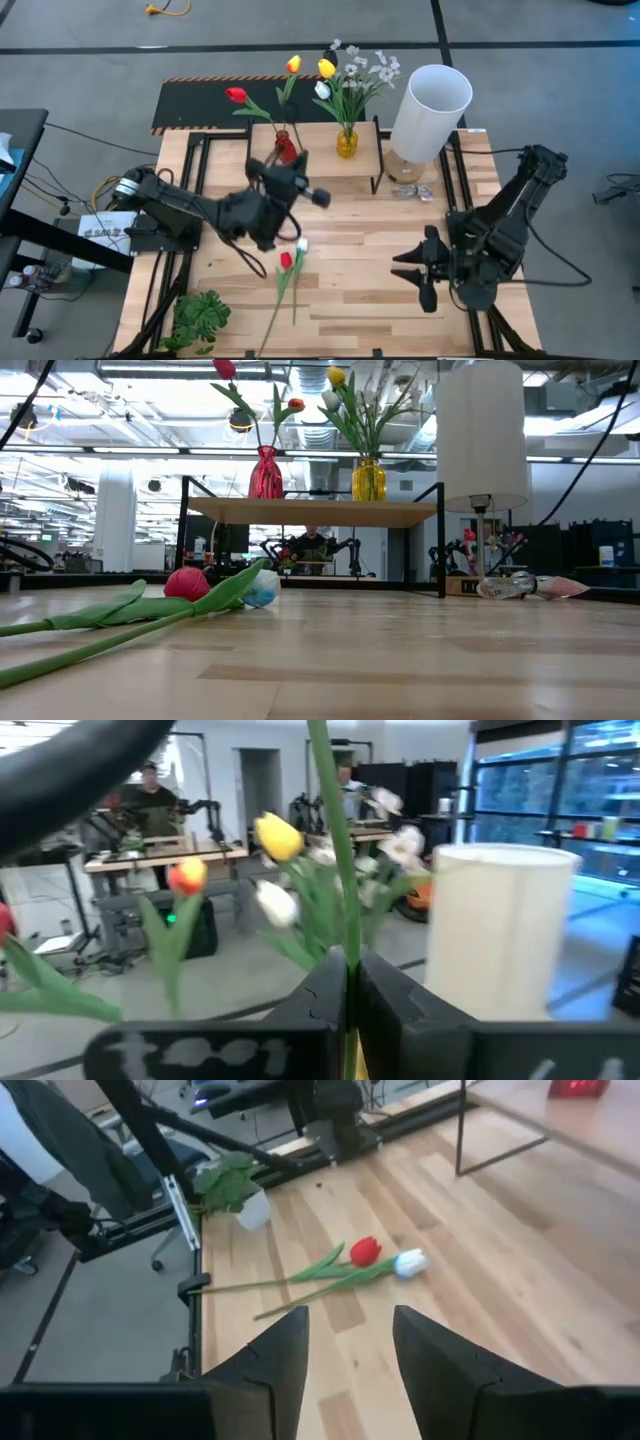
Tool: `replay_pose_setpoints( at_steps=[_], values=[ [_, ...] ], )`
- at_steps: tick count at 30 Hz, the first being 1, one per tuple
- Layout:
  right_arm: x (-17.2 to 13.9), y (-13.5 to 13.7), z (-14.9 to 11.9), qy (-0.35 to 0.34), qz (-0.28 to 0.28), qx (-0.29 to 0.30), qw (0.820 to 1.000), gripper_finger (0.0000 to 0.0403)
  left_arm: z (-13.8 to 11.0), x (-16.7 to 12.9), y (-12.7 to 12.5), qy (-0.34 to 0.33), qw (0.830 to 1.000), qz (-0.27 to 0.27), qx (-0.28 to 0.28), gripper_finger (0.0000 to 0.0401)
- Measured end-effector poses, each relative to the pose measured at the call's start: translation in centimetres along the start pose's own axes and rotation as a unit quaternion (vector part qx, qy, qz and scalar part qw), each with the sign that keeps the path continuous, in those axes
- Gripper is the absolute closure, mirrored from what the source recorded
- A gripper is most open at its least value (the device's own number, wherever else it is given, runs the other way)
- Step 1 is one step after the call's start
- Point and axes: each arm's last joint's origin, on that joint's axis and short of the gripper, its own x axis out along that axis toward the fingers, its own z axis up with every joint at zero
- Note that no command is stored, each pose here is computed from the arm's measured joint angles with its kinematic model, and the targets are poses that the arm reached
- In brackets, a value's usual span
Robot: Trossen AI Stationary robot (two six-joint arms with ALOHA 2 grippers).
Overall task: Pick and place flowers into a vace then onto a shelf
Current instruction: Put the black tulip into the red flower vase
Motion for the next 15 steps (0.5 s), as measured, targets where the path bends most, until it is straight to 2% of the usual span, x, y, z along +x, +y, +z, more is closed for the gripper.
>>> replay_pose_setpoints(
  at_steps=[4, 7, 11, 15],
  values=[
    [0.3, 0.6, -0.9, 0.008, -0.001, 0.006, 1.0, 0.0276, 0.9, 1.7, 1.7, 0.002, 1.0, 0.023, 0.003, 0.0401],
    [0.5, 1.0, -1.4, 0.004, -0.009, 0.012, 1.0, 0.0282, 0.6, 2.7, 2.7, 0.01, 0.999, 0.039, -0.007, 0.0401],
    [0.7, 1.2, -1.7, 0.001, -0.014, 0.018, 1.0, 0.0284, -1.3, 3.2, 3.7, 0.028, 0.997, 0.069, -0.024, 0.0401],
    [1.0, 1.1, -1.7, -0.015, -0.032, 0.016, 0.999, 0.0284, -3.8, 2.1, 4.8, 0.014, 0.993, 0.108, -0.05, 0.0401]
  ],
)
